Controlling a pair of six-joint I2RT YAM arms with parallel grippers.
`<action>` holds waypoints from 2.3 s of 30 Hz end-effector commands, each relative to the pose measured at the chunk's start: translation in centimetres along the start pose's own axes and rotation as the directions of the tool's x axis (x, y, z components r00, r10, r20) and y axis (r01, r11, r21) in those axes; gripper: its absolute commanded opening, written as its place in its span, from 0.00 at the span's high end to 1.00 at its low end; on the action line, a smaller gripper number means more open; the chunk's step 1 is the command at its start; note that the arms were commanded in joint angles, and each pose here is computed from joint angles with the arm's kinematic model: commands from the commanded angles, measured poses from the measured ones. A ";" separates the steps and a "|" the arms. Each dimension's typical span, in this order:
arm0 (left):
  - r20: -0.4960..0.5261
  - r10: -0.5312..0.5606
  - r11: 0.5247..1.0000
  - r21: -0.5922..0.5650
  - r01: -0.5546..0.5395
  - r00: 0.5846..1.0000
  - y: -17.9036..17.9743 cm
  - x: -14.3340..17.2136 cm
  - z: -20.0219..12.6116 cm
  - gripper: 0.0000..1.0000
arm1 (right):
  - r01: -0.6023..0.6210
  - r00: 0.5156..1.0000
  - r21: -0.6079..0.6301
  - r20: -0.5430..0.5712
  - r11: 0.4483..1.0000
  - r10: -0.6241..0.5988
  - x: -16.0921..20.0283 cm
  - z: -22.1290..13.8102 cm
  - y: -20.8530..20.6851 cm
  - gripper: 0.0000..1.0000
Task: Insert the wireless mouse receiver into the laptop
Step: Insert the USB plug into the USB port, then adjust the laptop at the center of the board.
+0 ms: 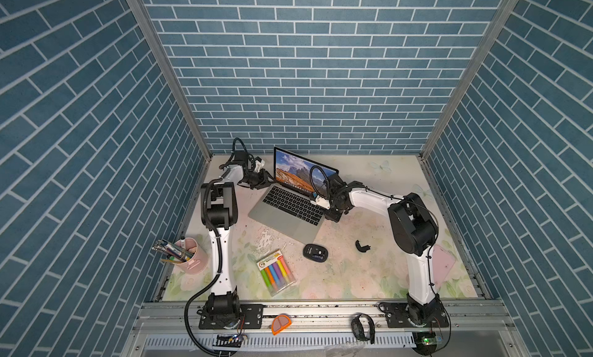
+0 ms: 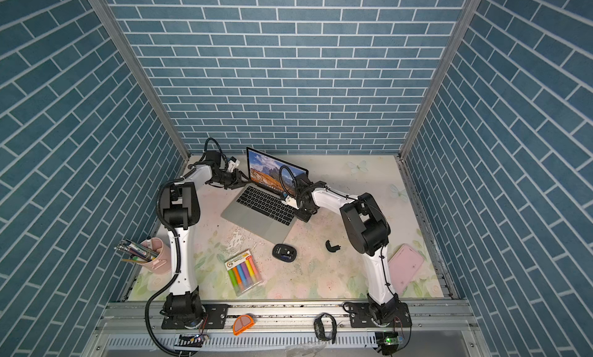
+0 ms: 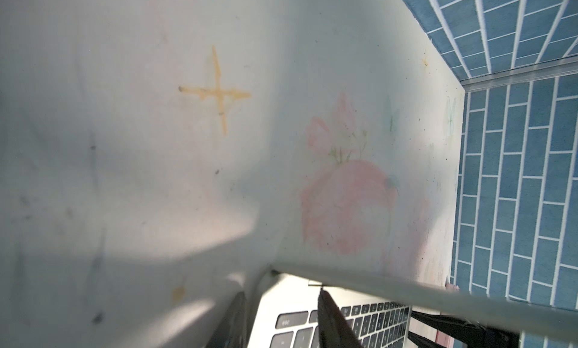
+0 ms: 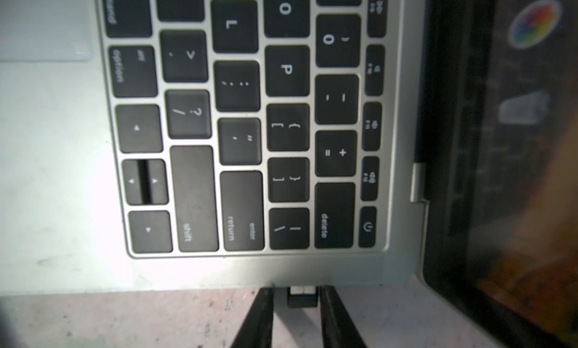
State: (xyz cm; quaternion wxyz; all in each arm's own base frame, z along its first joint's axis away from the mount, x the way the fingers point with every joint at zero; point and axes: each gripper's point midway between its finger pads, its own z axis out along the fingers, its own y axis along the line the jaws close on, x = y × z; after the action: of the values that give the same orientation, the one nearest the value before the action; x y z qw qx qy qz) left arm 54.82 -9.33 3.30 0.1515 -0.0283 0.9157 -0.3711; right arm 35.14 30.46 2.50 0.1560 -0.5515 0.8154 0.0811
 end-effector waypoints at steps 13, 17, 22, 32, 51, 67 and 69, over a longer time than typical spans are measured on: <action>-0.027 -0.130 0.978 -0.167 0.124 0.991 2.9 3.2 -3.4 0.49 | -0.209 0.977 0.032 0.044 0.977 0.208 2.0 -2.2 -0.7 0.71; -0.008 -0.157 0.969 -0.195 0.153 0.987 3.9 3.7 -4.5 0.50 | -0.242 0.970 -0.004 0.023 0.970 0.242 2.6 -1.1 -0.1 0.75; 0.001 -0.195 0.954 -0.233 0.190 0.981 5.1 5.0 -5.6 0.53 | -0.270 0.960 -0.059 0.064 0.961 0.273 1.6 -0.2 0.4 0.82; -0.009 -0.291 0.913 -0.303 0.275 0.957 7.7 9.0 -7.1 0.56 | -0.300 0.948 -0.088 0.086 0.950 0.308 0.3 1.2 0.0 0.89; -0.022 -0.369 0.892 -0.288 0.348 0.929 7.2 16.0 -7.0 0.59 | -0.311 0.944 0.057 0.134 0.949 0.301 -1.2 1.8 -3.6 0.89; 0.030 -0.367 0.887 -0.289 0.359 0.930 4.9 21.7 -6.7 0.59 | -0.323 0.946 0.259 0.072 0.910 0.315 0.4 -0.8 -7.0 0.90; 0.038 -0.357 0.888 -0.297 0.352 0.933 4.8 21.6 -7.1 0.58 | -0.329 0.944 0.271 0.069 0.905 0.322 0.9 -1.7 -7.0 0.89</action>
State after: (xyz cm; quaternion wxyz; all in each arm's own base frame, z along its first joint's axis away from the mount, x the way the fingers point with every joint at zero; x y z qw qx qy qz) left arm 36.57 -5.05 2.59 0.1476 -0.1768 0.9275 -0.2943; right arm 41.43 28.39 2.65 0.2298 -0.3946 0.8893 0.0241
